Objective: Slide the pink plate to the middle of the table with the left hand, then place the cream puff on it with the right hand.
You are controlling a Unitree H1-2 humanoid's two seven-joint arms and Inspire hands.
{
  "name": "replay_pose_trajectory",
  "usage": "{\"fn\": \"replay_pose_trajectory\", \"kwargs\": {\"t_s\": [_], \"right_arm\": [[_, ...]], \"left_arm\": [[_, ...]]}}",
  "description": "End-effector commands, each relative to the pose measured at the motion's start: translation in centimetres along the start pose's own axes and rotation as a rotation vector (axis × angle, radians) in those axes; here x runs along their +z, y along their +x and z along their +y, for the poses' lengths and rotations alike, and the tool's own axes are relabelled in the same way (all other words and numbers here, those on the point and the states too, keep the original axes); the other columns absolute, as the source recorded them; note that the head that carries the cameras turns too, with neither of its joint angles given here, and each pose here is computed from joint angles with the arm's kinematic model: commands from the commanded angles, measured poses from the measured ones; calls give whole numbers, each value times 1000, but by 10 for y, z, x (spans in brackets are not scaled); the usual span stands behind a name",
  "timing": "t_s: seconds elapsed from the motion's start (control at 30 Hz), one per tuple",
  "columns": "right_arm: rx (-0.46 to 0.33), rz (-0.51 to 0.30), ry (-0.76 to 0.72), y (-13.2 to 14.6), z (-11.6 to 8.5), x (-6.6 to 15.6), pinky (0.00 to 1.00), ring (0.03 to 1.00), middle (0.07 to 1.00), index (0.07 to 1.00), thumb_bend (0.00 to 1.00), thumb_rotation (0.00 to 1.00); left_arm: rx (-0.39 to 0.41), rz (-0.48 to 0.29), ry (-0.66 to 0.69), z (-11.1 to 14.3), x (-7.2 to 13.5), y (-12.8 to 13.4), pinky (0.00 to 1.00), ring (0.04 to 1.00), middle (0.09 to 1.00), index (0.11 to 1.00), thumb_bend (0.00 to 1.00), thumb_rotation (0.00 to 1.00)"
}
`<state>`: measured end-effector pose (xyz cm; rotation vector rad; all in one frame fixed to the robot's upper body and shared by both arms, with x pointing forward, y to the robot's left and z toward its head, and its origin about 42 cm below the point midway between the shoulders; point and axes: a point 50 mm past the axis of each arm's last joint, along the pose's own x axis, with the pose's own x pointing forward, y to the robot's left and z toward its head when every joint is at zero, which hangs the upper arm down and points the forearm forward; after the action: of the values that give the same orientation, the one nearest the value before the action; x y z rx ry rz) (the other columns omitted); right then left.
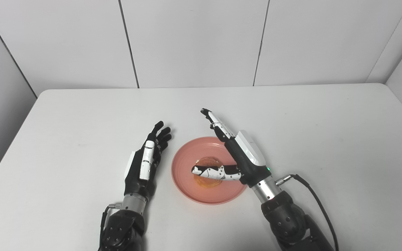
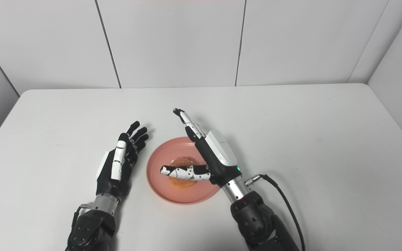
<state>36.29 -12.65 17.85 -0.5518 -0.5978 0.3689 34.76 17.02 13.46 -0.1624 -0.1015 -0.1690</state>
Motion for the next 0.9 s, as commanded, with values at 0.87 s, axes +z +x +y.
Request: {"fn": "replay_pose_trajectory", "kwargs": {"t_s": [0.87], "right_arm": [[-286, 225, 317, -24, -12, -16, 1000, 1000, 1000, 1000, 603, 953]], "left_arm": [[-18, -4, 16, -7, -6, -9, 1000, 993, 978, 966, 583, 1000]]}}
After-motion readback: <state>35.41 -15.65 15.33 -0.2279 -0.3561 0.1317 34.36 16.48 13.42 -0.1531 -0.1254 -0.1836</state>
